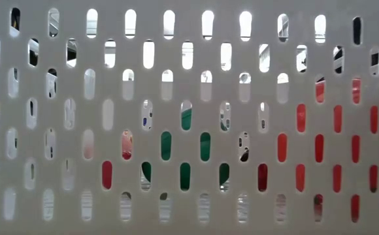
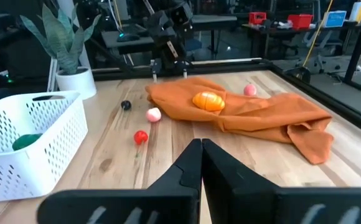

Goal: Pick and placing Produce into tupperware
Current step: Put the yellow pumpkin into the white bin

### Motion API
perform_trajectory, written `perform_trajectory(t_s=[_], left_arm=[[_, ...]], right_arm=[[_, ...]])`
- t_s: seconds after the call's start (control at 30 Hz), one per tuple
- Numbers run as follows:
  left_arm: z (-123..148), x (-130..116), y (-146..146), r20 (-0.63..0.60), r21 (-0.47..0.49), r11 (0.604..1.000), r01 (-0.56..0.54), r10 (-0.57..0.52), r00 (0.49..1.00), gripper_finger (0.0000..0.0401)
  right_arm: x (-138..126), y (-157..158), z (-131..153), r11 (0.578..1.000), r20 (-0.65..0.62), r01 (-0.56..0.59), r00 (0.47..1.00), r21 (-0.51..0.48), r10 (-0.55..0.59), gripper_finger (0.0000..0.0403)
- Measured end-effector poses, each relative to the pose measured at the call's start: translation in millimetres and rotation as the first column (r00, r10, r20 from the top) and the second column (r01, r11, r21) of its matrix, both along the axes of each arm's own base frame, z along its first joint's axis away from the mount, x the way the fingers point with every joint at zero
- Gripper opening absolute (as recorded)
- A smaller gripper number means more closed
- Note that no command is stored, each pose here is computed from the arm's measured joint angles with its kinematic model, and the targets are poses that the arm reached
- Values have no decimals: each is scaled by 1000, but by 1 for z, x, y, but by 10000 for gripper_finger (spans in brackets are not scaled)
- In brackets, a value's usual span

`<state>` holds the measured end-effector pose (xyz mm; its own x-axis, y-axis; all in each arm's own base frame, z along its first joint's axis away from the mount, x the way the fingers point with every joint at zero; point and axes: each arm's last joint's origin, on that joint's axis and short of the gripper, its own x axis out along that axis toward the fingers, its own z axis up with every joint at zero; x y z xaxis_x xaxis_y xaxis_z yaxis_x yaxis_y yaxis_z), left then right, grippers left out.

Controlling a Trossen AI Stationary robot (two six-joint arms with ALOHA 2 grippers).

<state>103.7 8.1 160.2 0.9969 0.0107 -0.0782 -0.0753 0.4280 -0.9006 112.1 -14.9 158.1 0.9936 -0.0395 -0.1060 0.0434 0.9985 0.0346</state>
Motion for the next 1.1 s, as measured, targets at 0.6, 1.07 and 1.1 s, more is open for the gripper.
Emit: perform_trajectory(t_s=[0.6, 1.07, 1.1], left_arm=[[0, 0, 0, 0, 0, 1000, 0, 0, 1000, 1], [0, 0, 1, 2, -26, 999, -29, 29, 1000, 1], [0, 0, 1, 2, -32, 999, -32, 32, 999, 1]], right_arm=[[0, 0, 0, 1000, 0, 0, 1000, 0, 0, 0], [0, 0, 0, 1000, 0, 1, 1000, 0, -1, 0], [0, 0, 0, 1000, 0, 1, 1000, 1, -1, 0]])
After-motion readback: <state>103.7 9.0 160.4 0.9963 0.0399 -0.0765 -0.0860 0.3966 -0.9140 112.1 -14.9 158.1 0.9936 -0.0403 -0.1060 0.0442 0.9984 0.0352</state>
